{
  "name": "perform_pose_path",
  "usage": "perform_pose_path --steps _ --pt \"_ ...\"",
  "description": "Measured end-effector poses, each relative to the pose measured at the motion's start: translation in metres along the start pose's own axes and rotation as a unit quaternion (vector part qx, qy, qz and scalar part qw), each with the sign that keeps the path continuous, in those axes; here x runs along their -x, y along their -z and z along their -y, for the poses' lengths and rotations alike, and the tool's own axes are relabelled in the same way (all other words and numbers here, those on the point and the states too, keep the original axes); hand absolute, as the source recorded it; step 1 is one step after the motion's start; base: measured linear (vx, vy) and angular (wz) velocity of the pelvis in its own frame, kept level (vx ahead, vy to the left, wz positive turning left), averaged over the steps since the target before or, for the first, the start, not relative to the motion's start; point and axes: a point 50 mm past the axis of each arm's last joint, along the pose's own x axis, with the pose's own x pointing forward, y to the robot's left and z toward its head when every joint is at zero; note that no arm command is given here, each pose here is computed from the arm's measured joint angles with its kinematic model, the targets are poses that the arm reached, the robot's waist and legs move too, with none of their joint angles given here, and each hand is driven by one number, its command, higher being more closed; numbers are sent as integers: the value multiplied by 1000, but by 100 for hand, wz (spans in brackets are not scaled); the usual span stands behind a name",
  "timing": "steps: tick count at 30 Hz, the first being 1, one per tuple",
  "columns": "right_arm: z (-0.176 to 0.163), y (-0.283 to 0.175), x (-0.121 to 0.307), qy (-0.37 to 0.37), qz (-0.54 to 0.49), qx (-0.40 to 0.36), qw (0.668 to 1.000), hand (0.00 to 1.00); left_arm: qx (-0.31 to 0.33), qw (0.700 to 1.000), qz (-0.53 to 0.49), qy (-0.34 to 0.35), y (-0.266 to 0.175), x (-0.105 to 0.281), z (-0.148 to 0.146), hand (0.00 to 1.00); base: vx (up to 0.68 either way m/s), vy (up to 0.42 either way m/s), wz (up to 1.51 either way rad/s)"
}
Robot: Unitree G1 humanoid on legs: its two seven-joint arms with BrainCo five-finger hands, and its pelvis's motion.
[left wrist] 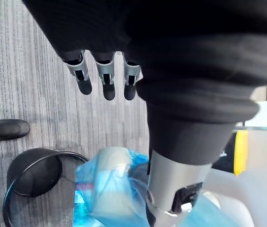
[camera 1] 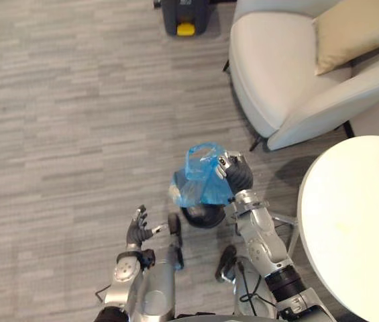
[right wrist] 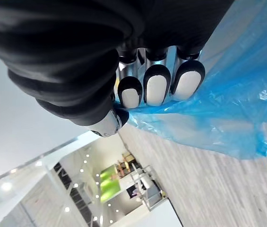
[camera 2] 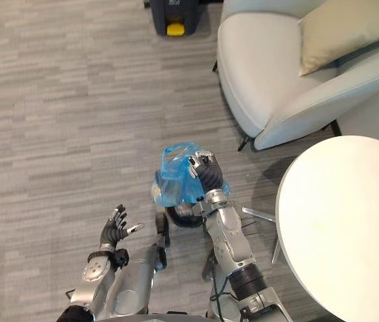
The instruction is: Gather rubbish on tea table into small bin, then transfer packed bag to large trash can.
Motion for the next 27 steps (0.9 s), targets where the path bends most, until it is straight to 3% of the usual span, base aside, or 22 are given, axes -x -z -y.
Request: perform_pose_path --steps 5,10,15,22,27 --pt "-4 -17 -3 -23 37 15 999 100 -20 997 67 20 -30 -5 1 0 -8 -106 40" --pt "-13 -40 -13 -67 79 71 992 100 1 992 128 20 -52 7 4 0 -267 -177 47" --pt "12 -65 -22 -41 108 151 982 100 17 985 161 52 -64 21 19 0 -330 -92 65" --pt "32 -86 -30 -20 125 203 971 100 -56 948 292 110 -131 5 25 0 -233 29 40" --pt "27 -88 -34 -43 122 206 970 100 -108 930 322 139 -147 1 36 0 -113 174 6"
